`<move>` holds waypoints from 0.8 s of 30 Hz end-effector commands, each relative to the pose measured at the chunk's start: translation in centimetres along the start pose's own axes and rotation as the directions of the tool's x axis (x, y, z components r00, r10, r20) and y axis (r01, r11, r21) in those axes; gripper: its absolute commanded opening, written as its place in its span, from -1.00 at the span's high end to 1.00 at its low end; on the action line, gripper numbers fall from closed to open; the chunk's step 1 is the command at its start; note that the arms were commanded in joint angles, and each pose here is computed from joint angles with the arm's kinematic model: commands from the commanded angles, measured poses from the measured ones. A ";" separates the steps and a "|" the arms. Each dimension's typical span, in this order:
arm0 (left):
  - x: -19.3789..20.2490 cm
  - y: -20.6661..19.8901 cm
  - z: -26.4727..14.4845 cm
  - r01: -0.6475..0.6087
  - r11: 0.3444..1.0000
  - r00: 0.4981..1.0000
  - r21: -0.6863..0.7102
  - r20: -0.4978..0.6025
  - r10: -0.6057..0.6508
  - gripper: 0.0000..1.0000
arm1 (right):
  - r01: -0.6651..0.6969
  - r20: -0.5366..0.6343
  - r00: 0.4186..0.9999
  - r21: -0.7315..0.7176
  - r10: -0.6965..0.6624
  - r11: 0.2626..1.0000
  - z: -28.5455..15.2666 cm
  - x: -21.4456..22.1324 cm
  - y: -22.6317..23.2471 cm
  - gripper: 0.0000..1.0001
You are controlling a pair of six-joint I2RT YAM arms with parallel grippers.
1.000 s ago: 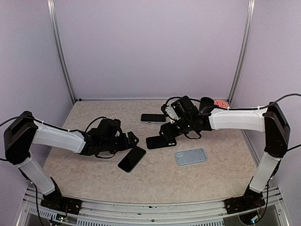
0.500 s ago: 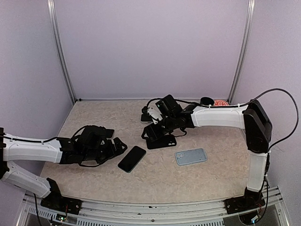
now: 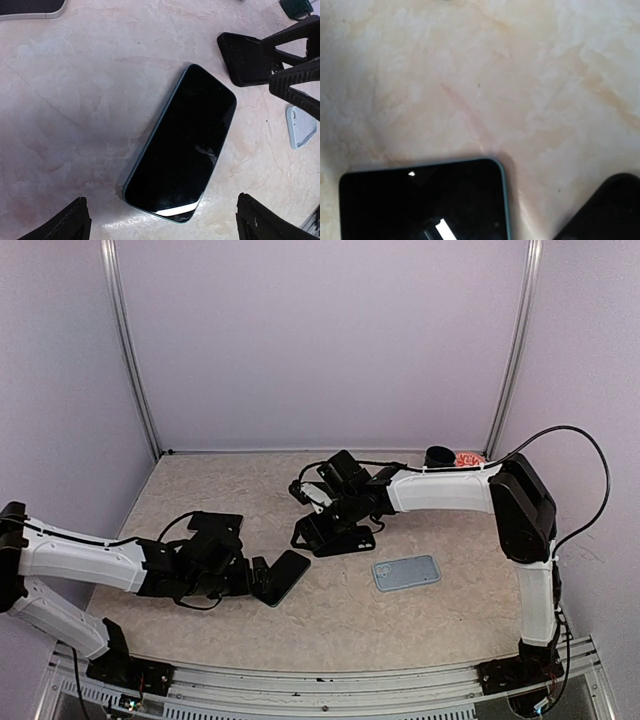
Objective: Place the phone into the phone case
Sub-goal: Pick up the phone from the center of the board.
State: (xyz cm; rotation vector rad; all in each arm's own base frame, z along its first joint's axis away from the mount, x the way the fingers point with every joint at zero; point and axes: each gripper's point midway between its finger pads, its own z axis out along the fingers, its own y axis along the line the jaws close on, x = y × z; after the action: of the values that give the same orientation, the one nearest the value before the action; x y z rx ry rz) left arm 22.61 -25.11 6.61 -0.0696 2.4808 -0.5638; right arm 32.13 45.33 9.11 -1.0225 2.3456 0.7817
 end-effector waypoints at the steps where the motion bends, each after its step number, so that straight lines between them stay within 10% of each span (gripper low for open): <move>1: -0.4 0.4 1.0 -0.188 0.981 0.982 -0.052 0.025 0.190 -0.98 | 0.008 -0.011 1.000 -0.006 -0.008 1.000 -0.3 0.3 0.7 -0.38; 24: 0.7 -3.2 4.6 -0.456 0.882 0.881 0.118 -0.080 0.467 -0.98 | 0.007 0.012 1.000 0.082 -0.008 0.997 -3.9 1.5 -0.1 -0.40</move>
State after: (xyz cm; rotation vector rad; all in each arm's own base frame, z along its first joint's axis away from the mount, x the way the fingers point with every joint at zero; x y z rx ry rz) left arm 24.08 -28.54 3.74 0.5162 2.4663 -0.4434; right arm 31.02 42.21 9.85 -0.9909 2.3669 0.6883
